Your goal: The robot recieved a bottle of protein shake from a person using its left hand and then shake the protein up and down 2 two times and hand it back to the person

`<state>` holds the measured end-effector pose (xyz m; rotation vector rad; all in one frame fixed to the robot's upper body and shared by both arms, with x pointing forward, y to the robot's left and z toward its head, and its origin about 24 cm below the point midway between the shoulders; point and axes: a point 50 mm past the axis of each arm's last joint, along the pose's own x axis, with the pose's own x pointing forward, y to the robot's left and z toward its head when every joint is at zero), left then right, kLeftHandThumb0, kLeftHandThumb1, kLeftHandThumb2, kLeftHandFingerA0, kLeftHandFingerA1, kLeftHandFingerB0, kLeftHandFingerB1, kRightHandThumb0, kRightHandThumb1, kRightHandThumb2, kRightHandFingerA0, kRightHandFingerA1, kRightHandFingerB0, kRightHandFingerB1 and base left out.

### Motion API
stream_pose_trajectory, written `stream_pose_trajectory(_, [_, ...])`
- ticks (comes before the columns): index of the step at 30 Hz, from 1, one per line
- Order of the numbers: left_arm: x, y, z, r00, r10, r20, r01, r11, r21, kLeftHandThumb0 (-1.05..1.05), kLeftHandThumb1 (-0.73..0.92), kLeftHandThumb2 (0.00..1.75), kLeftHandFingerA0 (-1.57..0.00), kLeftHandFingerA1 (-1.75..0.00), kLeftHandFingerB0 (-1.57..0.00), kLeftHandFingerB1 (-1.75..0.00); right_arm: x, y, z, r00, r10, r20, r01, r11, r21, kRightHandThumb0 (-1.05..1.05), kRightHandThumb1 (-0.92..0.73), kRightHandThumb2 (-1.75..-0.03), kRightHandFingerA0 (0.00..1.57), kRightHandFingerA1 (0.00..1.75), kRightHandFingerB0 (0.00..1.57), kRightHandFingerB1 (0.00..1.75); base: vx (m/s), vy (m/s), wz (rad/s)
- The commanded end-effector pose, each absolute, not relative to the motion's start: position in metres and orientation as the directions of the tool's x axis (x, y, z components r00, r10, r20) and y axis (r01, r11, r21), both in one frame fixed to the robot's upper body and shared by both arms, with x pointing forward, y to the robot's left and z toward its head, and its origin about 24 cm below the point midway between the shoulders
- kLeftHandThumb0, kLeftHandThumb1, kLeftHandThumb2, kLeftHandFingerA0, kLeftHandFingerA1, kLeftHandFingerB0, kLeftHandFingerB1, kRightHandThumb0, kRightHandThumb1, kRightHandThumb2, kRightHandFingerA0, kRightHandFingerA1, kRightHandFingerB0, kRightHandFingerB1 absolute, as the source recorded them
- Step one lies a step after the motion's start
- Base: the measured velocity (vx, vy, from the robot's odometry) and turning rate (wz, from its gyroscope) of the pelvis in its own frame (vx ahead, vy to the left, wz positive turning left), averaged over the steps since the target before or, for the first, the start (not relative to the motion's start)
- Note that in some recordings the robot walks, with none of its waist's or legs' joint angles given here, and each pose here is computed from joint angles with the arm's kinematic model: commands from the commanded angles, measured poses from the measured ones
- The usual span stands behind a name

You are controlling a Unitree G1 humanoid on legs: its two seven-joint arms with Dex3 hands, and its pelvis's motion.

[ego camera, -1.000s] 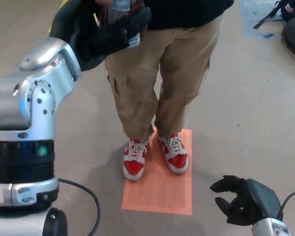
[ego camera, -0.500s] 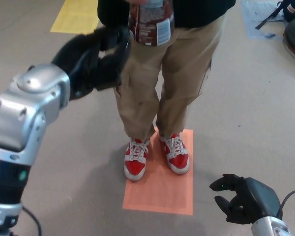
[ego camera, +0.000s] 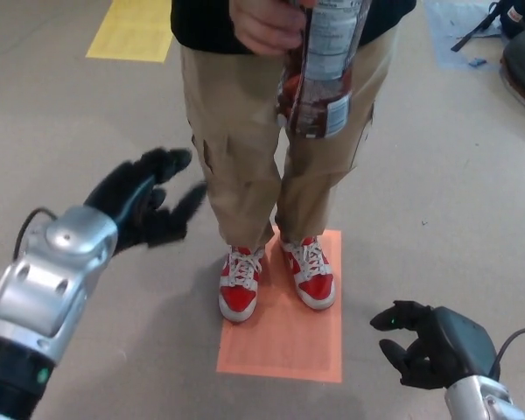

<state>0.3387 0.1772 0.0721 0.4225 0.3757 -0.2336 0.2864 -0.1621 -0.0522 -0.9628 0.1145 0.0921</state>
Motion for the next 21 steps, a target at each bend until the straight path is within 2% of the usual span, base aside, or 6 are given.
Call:
stream_pose_trajectory(1, [0.3,0.23,0.007,0.989,0.045,-0.138,0.078,0.634,0.769,-0.38,0.44,0.66,-0.33,-0.45,-0.07,-0.25,0.312,-0.167,-0.028,0.996,0.029,-0.09,-0.091,0.553,-0.828,-0.45,-0.69,-0.76,0.91,0.6,0.78,0.48,0.0,0.0,0.0])
stream_pose_trajectory(12, [0.281,0.245,-0.024,0.984,0.108,-0.141,0.052,0.582,0.811,-0.33,0.53,0.59,-0.39,-0.42,-0.05,-0.19,0.32,-0.168,-0.021,0.995,0.018,-0.101,-0.093,0.568,-0.818,-0.45,-0.7,-0.73,0.88,0.57,0.74,0.46,0.0,0.0,0.0])
stream_pose_trajectory(13, [0.282,0.245,-0.023,0.984,0.111,-0.139,0.047,0.589,0.807,-0.39,0.43,0.76,-0.3,-0.5,0.0,-0.24,0.322,-0.168,-0.019,0.995,0.017,-0.099,-0.091,0.566,-0.819,-0.45,-0.7,-0.73,0.88,0.58,0.75,0.46,0.0,0.0,0.0])
stream_pose_trajectory(17, [0.283,0.247,-0.023,0.984,0.114,-0.139,0.042,0.605,0.795,-0.44,0.45,0.76,-0.27,-0.49,0.0,-0.21,0.324,-0.167,-0.018,0.995,0.02,-0.095,-0.09,0.558,-0.825,-0.46,-0.72,-0.72,0.88,0.56,0.76,0.44,0.0,0.0,0.0])
stream_pose_trajectory(20, [0.285,0.247,-0.023,0.985,0.098,-0.142,0.058,0.588,0.807,-0.42,0.61,0.58,-0.33,-0.36,0.0,-0.24,0.323,-0.167,-0.018,0.995,0.016,-0.1,-0.092,0.55,-0.83,-0.46,-0.73,-0.71,0.87,0.55,0.75,0.44,0.0,0.0,0.0])
stream_pose_trajectory(21, [0.285,0.246,-0.023,0.985,0.093,-0.143,0.062,0.584,0.809,-0.46,0.47,0.78,-0.27,-0.48,-0.01,-0.22,0.323,-0.167,-0.019,0.995,0.014,-0.1,-0.092,0.553,-0.828,-0.46,-0.73,-0.71,0.87,0.55,0.75,0.44,0.0,0.0,0.0])
